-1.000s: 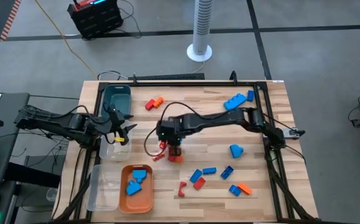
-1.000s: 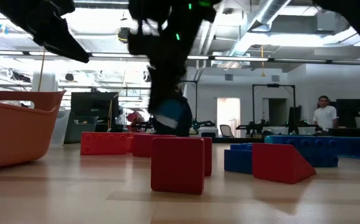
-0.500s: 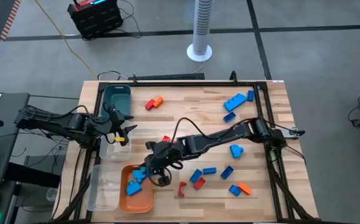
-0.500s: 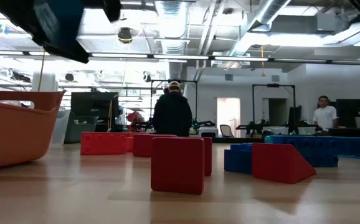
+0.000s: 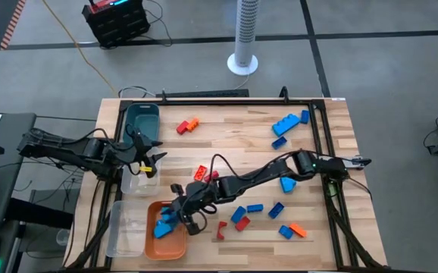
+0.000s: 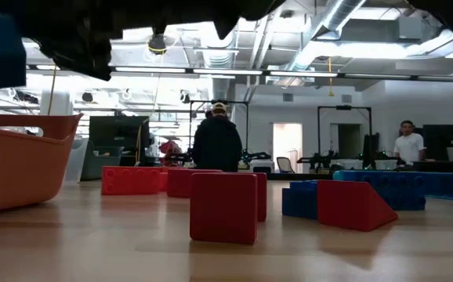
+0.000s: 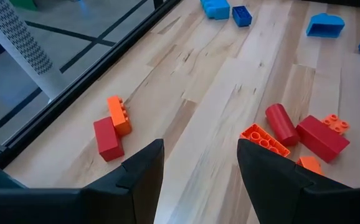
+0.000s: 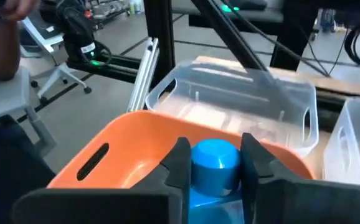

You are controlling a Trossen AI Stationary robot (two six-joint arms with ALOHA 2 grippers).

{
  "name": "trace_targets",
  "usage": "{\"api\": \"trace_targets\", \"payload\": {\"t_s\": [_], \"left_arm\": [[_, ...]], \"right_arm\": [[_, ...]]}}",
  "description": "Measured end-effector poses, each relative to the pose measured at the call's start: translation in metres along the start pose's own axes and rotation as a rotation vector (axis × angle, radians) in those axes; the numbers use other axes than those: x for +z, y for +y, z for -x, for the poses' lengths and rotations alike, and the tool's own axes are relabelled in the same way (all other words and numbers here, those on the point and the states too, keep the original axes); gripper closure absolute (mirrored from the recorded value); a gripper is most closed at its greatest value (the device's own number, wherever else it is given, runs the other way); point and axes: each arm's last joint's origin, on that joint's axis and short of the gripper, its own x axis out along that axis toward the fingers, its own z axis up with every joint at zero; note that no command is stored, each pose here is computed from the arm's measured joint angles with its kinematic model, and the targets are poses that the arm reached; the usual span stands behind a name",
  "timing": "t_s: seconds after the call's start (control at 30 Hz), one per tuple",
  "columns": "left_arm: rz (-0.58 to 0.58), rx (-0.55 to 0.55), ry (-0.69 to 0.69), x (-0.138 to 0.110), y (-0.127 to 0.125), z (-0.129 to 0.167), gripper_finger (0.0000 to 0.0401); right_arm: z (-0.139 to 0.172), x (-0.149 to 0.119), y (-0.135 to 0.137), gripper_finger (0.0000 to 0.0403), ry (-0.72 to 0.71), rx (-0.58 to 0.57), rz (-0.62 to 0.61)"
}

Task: Sort blocks
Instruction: Put the light blue game piece into the orange bin, then put the red block into the blue bin

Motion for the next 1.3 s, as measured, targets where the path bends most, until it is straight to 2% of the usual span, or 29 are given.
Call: {"api": "trace_targets", "payload": {"t_s": [0.1, 0.23, 0.33, 0.4, 0.6, 0.7, 0.77, 0.83, 1.03, 1.3], "left_arm": [[-0.001, 0.0, -0.001, 0.0, 0.0, 0.0, 0.0202], [0.0, -0.001, -0.002, 0.0, 0.0, 0.0, 0.0202], [0.002, -0.001, -0.004, 0.0, 0.0, 0.0, 0.0202], [0.013, 0.002, -0.007, 0.001, 0.0, 0.0, 0.0202], [0.046, 0.149, -0.029, 0.002, -0.002, -0.009, 0.0202], [-0.004, 0.171, 0.004, 0.004, -0.007, -0.026, 0.0202], [-0.043, 0.172, 0.052, 0.004, -0.006, -0.04, 0.0202], [-0.058, 0.168, 0.112, 0.006, -0.001, -0.054, 0.0202], [0.02, 0.135, 0.28, 0.024, 0.033, -0.092, 0.0202], [0.034, 0.123, 0.572, 0.043, 0.066, -0.148, 0.0201]], "right_arm": [[0.001, -0.005, -0.003, 0.0279, 0.053, -0.01, -0.012], [0.005, -0.008, -0.01, 0.0189, 0.112, -0.026, -0.022], [0.016, 0.006, -0.011, 0.0136, 0.13, -0.034, -0.021], [0.032, 0.019, -0.011, 0.0119, 0.194, -0.064, -0.014], [0.102, 0.054, 0.004, 0.0118, 0.498, -0.379, 0.071], [0.13, 0.042, 0.011, 0.0122, 0.595, -0.491, 0.051], [0.147, 0.027, 0.012, 0.0122, 0.63, -0.523, 0.004], [0.164, 0.015, 0.012, 0.0122, 0.619, -0.572, -0.044], [0.205, -0.013, 0.015, 0.0122, 0.516, -0.706, -0.11], [0.241, -0.013, 0.005, 0.0123, 0.36, -0.786, -0.114]]}}
